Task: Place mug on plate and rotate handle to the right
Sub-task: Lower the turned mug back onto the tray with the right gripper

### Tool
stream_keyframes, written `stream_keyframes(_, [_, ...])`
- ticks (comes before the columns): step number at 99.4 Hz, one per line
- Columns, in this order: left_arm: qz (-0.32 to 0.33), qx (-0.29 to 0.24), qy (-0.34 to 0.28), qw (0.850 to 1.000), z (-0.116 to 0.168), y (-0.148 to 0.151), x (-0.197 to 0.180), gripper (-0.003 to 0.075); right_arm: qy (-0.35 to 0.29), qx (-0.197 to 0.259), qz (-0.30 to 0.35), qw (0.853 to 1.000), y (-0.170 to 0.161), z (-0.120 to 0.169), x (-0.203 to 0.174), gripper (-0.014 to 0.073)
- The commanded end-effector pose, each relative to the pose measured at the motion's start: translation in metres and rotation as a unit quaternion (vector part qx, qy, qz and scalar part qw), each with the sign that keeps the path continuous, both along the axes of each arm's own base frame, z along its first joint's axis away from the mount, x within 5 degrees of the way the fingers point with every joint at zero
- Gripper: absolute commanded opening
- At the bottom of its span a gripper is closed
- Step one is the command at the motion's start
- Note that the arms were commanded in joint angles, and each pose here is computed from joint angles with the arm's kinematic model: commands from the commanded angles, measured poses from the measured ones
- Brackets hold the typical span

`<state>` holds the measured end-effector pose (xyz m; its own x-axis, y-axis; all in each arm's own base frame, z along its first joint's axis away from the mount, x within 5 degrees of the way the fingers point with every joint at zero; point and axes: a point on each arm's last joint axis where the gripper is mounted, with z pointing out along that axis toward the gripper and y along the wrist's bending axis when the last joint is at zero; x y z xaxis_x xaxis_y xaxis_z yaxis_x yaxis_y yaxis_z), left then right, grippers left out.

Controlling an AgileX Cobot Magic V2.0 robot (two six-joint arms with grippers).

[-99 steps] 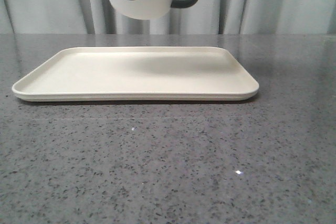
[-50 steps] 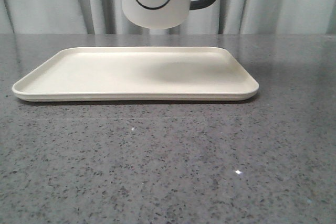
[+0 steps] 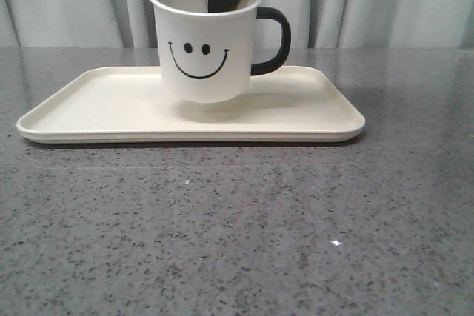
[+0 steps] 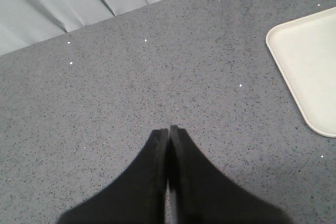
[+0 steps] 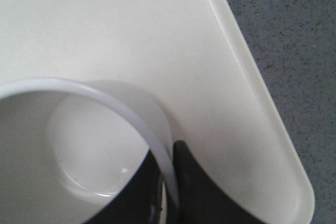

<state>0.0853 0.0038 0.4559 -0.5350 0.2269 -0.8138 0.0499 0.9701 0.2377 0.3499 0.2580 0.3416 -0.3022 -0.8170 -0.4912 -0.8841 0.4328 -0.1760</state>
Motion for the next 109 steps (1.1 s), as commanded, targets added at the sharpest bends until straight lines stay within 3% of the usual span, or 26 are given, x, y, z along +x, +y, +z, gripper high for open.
stream_keyframes(1, [0.007,-0.001,-0.025,1.000,0.008,0.003,-0.001,-0.0020,-0.045,0.040,-0.003,0.998,-0.005,0.031,-0.004,-0.0116])
stream_keyframes(109, [0.007,-0.001,-0.025,1.000,0.008,0.003,-0.001,-0.0020,-0.004,0.024,0.001,1.000,0.002,0.007,0.003,-0.0116])
